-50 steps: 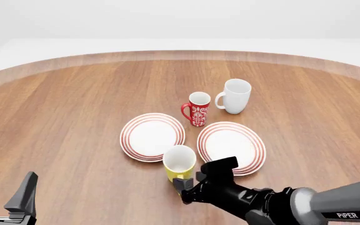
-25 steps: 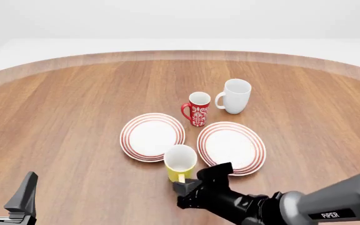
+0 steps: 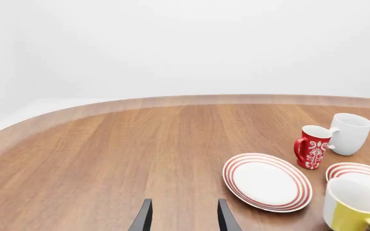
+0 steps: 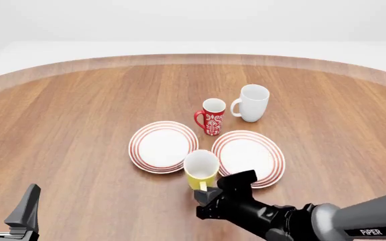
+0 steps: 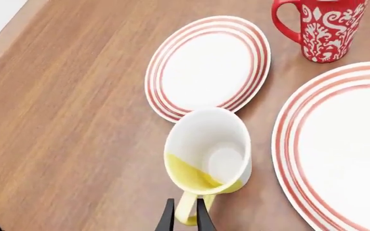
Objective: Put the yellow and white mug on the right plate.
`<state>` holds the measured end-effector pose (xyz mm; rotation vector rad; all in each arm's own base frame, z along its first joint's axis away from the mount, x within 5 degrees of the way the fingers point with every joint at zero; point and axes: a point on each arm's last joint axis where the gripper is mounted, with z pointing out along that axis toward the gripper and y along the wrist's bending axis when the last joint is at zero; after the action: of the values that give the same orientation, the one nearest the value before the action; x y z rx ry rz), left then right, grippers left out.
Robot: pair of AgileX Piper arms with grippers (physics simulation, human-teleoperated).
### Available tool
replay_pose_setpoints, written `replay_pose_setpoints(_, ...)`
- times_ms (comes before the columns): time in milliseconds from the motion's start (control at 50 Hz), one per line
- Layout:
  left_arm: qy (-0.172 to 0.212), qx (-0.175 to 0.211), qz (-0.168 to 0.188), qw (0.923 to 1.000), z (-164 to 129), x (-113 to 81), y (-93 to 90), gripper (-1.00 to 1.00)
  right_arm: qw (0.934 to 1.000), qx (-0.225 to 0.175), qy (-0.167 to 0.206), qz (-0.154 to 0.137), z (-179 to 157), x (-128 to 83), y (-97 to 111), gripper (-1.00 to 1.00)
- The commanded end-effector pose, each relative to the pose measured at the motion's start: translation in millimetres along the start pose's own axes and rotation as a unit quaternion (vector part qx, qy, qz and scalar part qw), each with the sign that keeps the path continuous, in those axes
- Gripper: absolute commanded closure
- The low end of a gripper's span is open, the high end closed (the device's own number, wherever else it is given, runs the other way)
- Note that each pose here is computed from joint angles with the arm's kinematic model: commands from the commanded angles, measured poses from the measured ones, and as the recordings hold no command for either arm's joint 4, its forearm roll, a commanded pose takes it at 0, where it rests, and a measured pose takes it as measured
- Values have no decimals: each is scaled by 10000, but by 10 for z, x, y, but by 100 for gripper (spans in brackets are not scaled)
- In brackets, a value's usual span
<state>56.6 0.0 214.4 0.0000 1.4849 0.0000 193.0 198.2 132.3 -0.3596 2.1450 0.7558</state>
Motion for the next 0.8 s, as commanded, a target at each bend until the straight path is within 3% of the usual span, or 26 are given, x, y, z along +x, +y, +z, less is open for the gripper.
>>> replay_pose_setpoints(20, 0, 0, 0, 10000, 0, 0, 0, -100, 9998, 112, -96, -94, -138, -151, -17, 100)
replay_pose_setpoints(440, 0, 0, 0, 10000, 0, 0, 0, -100, 9988, 155, -337, -322, -326, -444, 41, 100)
replay_pose_setpoints(800, 0, 0, 0, 10000, 0, 0, 0, -100, 9959, 466, -603, -485, -484, -647, -101, 100)
